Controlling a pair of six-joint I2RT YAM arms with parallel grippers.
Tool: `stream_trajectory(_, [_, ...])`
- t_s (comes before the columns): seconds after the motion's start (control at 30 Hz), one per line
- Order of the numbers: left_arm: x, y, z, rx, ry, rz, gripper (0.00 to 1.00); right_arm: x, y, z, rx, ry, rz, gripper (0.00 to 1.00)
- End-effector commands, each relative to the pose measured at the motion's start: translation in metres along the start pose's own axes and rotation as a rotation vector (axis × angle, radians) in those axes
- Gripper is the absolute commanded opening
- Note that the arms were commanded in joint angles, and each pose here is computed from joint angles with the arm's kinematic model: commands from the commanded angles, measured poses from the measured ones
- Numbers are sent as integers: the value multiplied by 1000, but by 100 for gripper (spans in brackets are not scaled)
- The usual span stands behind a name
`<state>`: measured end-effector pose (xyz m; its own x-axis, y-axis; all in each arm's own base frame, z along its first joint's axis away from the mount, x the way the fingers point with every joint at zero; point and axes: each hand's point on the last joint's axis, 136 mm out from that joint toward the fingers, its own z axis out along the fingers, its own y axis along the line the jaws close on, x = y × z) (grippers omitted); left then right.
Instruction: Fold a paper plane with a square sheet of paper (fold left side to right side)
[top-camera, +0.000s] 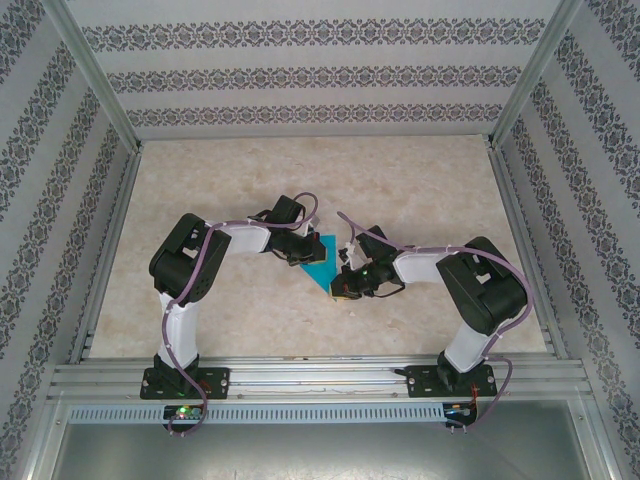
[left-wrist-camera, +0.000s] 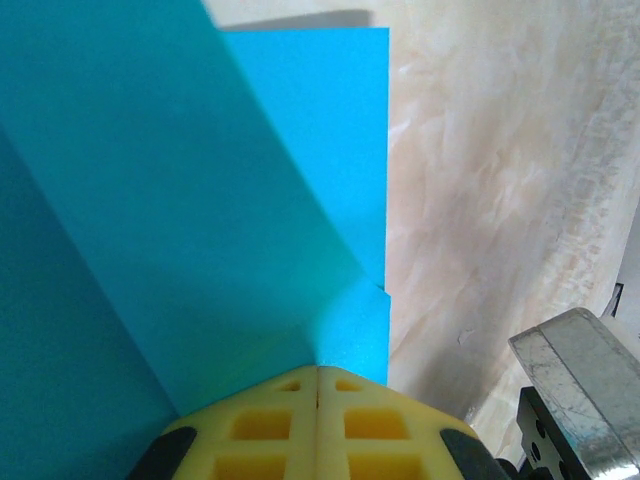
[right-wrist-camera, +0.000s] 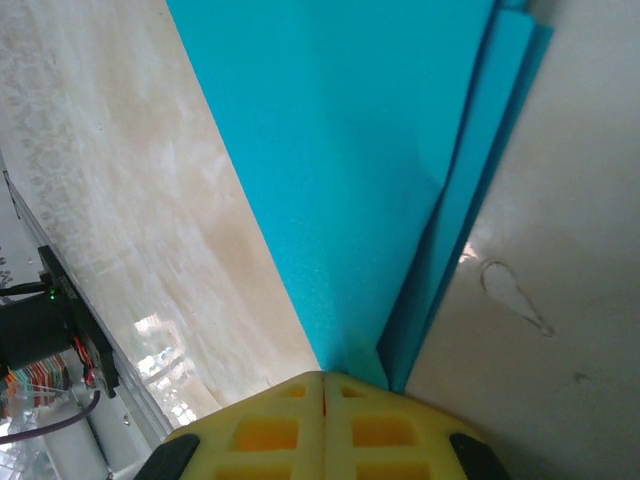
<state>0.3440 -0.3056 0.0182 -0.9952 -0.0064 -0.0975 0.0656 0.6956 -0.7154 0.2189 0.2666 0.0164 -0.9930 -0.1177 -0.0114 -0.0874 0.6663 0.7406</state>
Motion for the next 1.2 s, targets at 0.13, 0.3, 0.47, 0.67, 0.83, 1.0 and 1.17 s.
stream_trajectory(0.13, [28, 52, 8, -160, 59, -93, 2, 37, -26, 10, 68, 101, 67, 0])
stream_trajectory(0.3, [28, 53, 8, -162, 58, -97, 2, 51, -32, 8, 73, 115, 87, 0])
stream_trajectory(0.47, [27, 52, 7, -160, 56, -96, 2, 56, -17, -1, 24, 105, 66, 0])
stream_trajectory(0.67, [27, 51, 7, -153, 51, -93, 1, 41, 21, -28, -91, 25, -18, 0])
stream_trajectory(0.83, [27, 49, 7, -147, 49, -92, 1, 10, 42, -36, -153, -58, -63, 0])
stream_trajectory(1.0, [26, 48, 7, -143, 46, -89, 1, -27, 39, -33, -78, -155, -69, 0])
stream_trajectory(1.17, [26, 47, 7, -140, 47, -91, 1, -42, 27, -22, -27, -164, -42, 0])
